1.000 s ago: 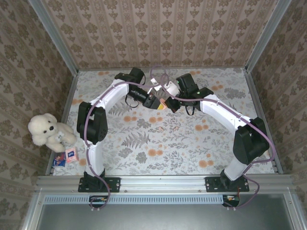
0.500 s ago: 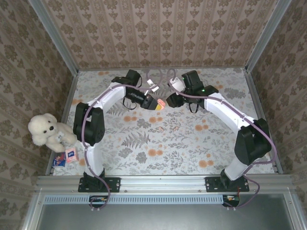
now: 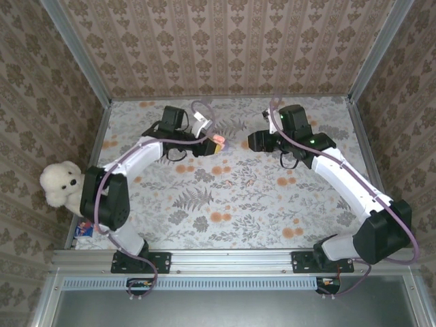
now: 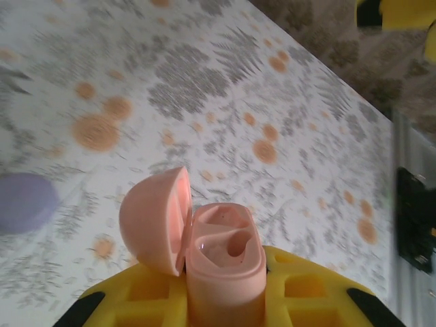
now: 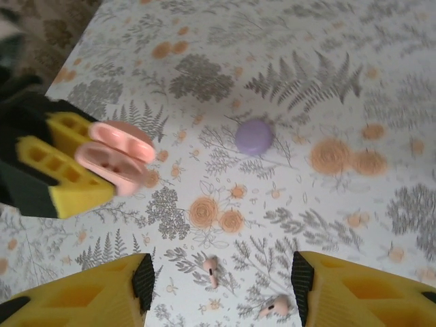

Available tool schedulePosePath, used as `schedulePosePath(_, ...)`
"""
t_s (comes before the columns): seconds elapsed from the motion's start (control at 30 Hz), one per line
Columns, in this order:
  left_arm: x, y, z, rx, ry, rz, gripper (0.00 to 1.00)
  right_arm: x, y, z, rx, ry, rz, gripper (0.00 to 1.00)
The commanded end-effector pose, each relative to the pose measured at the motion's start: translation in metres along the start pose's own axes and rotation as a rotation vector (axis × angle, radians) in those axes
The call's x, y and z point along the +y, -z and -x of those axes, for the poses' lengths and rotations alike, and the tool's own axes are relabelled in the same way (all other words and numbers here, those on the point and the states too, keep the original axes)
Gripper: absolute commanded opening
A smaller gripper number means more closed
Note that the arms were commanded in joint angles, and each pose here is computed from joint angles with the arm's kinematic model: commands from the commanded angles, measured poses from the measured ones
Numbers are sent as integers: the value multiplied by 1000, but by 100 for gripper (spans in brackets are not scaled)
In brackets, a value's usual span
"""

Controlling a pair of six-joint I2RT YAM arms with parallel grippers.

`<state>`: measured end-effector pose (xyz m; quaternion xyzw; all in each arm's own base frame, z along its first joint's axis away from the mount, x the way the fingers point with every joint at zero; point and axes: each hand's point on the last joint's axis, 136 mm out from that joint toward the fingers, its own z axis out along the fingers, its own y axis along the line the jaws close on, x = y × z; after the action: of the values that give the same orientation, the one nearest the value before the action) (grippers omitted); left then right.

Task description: Insert the wireless bluetooth earbuds into the charging case

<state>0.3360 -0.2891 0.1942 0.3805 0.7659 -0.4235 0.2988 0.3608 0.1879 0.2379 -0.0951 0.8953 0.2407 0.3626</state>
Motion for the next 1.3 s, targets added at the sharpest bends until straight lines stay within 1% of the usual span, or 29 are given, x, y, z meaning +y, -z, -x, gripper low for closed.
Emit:
schedulePosePath(0.0, 17, 21, 43, -222, -116, 177, 0, -16, -1, -17, 18, -216, -84, 60)
schedulePosePath(0.03, 19, 24, 46, -263, -141, 212, 0, -17, -4, -22, 32, -234, -87, 61)
schedulePosePath(0.1, 28, 34, 50, -349, -207, 337, 0, -22, -11, -35, 63, -270, -135, 61)
schedulePosePath(0.2, 29, 43, 51, -459, -326, 438, 0, -20, -28, -54, 128, -267, -162, 62)
schedulePosePath(0.33, 31, 50, 46, -571, -429, 508, 0, -2, -47, -76, 219, -149, -136, 61)
schedulePosePath(0.37, 32, 53, 45, -601, -439, 524, 0, 3, -53, -82, 246, -99, -111, 61)
schedulePosePath(0.4, 27, 47, 44, -624, -441, 517, 0, 8, -58, -88, 273, -59, -89, 60)
schedulePosePath(0.47, 31, 56, 46, -701, -414, 560, 0, 14, -69, -100, 327, 5, -54, 59)
schedulePosePath(0.57, 34, 64, 48, -788, -384, 572, 0, 21, -85, -117, 404, 79, -30, 57)
schedulePosePath(0.6, 36, 65, 49, -798, -367, 576, 0, 25, -91, -120, 418, 103, -23, 56)
schedulePosePath(0.67, 38, 68, 52, -808, -351, 584, 0, 27, -99, -135, 485, 133, -29, 54)
schedulePosePath(0.77, 39, 74, 56, -825, -348, 594, 0, 27, -114, -146, 535, 171, -47, 51)
schedulePosePath(0.83, 37, 76, 58, -831, -350, 595, 0, 25, -123, -151, 555, 178, -55, 50)
schedulePosePath(1.0, 49, 103, 58, -869, -307, 641, 0, 23, -141, -159, 596, 199, -60, 47)
schedulePosePath(1.27, 50, 116, 56, -877, -295, 653, 0, 23, -155, -172, 650, 241, -70, 45)
